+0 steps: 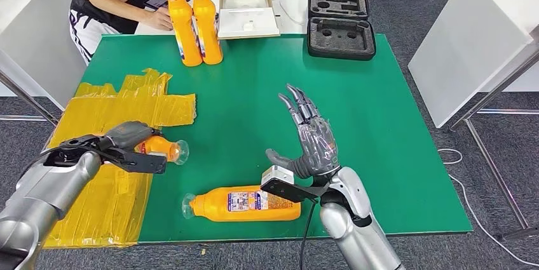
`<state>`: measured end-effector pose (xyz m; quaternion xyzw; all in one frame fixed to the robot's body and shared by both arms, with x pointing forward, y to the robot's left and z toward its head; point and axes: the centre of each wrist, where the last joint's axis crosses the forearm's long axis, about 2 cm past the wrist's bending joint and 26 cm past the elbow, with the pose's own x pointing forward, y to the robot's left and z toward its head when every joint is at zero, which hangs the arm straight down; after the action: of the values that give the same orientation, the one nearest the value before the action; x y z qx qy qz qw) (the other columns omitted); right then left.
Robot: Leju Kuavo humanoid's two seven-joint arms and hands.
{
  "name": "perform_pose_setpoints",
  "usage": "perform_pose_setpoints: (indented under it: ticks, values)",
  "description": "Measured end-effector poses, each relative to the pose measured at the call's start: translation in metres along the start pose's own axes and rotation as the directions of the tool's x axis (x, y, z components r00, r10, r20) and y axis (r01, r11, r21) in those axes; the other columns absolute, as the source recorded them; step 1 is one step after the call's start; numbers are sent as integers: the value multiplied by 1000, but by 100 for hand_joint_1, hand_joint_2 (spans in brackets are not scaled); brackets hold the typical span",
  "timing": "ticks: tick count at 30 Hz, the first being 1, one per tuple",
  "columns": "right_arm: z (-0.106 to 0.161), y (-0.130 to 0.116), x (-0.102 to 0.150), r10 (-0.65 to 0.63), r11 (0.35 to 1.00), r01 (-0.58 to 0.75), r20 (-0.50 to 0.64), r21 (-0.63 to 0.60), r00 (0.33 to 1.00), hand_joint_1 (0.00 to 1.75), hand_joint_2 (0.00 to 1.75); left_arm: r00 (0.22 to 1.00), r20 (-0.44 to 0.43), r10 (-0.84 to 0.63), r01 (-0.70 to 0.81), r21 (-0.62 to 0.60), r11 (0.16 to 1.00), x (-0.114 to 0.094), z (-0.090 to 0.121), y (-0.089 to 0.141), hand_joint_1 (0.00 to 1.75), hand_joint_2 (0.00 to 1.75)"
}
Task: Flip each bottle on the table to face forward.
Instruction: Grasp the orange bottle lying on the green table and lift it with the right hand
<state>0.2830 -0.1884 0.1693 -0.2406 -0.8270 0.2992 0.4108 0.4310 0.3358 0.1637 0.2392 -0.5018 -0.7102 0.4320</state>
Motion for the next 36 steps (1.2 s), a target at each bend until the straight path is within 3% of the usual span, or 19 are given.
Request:
perform_pose_setpoints:
  ticks: [3,5,7,9,15,23,29,36]
  values:
    - [1,1,-1,-3,1000,3,-5,6,1000,0,175,999,35,23,-22,-7,1000,10,-6,-4,175,175]
    - [1,2,-1,-4,1000,4,-7,9,1000,0,175,998,48,33,-32,-13,999,16,-9,-8,92,175]
    - [1,2,-2,-3,1000,3,-9,11,1000,0,175,998,54,36,-36,-10,999,21,-11,-11,5,87]
    - [2,3,-2,-3,1000,3,-11,13,1000,0,175,998,50,32,-33,6,999,25,-13,-14,0,0]
    - [5,4,-2,-2,1000,2,-15,17,1000,0,175,999,47,25,-25,18,1000,42,-20,-25,0,0]
    - [6,4,-2,8,1000,-7,-18,24,1000,0,175,998,51,20,-24,66,998,48,-24,-24,0,0]
    - [11,4,-5,19,999,-18,-35,35,999,0,175,990,120,74,-104,272,957,51,-14,-8,0,0]
    - [18,1,-9,14,1000,-13,-54,24,998,0,175,933,339,119,-298,545,783,65,28,18,0,0]
